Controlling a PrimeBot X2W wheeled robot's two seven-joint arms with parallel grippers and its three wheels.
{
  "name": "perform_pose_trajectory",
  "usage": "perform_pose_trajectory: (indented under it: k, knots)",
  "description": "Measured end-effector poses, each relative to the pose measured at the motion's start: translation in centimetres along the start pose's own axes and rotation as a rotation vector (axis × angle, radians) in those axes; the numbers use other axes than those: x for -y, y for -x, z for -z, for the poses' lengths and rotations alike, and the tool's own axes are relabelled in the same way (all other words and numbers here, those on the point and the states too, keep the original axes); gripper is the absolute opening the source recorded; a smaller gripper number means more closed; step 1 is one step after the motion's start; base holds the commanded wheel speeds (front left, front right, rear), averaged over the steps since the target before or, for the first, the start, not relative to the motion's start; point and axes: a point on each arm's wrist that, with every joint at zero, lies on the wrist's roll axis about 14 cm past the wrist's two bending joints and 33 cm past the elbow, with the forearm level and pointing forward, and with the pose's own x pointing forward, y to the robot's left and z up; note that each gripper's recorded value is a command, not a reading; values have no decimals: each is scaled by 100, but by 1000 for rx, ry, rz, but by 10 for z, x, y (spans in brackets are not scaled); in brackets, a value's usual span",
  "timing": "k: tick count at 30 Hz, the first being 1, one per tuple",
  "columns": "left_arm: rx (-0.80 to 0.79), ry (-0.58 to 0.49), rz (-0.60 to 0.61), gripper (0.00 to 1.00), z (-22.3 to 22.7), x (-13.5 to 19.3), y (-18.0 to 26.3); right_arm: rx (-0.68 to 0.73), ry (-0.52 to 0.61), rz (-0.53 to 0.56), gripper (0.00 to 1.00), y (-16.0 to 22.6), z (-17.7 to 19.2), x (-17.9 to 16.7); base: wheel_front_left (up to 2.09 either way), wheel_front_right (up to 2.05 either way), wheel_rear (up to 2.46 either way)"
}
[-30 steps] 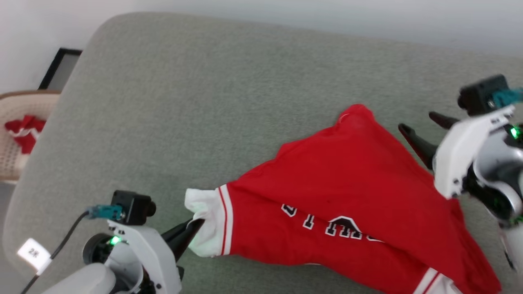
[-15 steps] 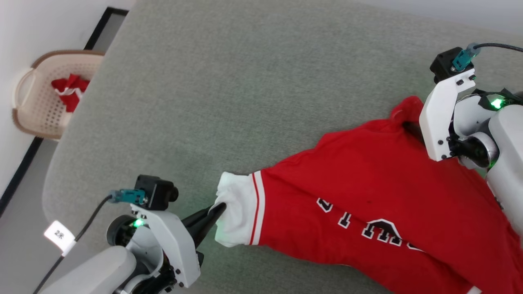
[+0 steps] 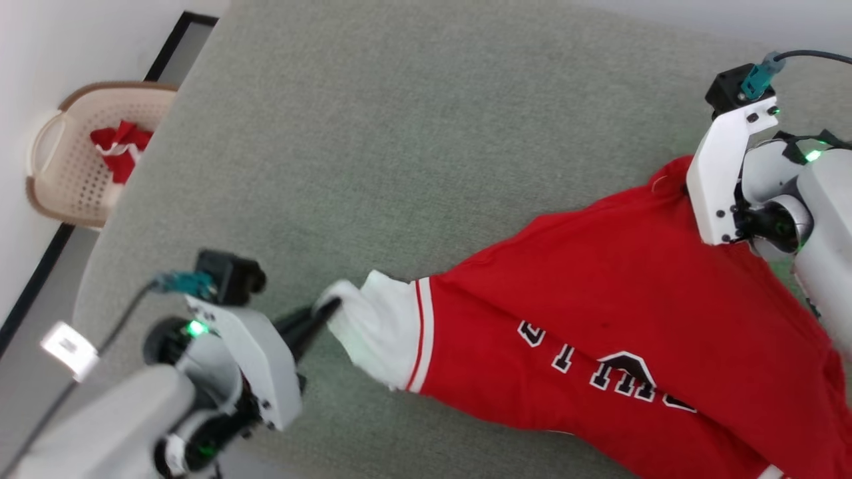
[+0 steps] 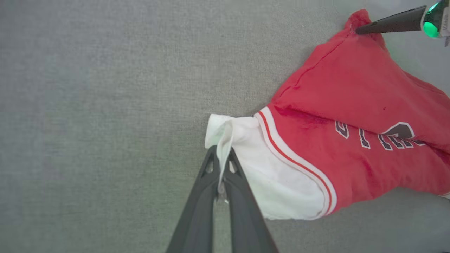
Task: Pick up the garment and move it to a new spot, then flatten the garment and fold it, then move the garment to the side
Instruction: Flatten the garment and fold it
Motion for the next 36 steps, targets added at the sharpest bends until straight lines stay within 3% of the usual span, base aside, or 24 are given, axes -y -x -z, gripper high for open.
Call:
perform_pose_trajectory:
  k: [8,18,28,36]
  knots:
    - [95,-189,-18,0,-86,-3,7,205,-16,74,0,59,-41,32,0,0,0]
    - [260,-377,-46,0,-209,14,27,460,-6,211,0,164,-80,67,0,0,0]
    - [511,-526,-43,0,-320,61,65,709,26,360,0,282,-111,83,0,0,0]
    - [664,-560,-12,0,-375,99,89,851,40,430,0,341,-123,81,0,0,0]
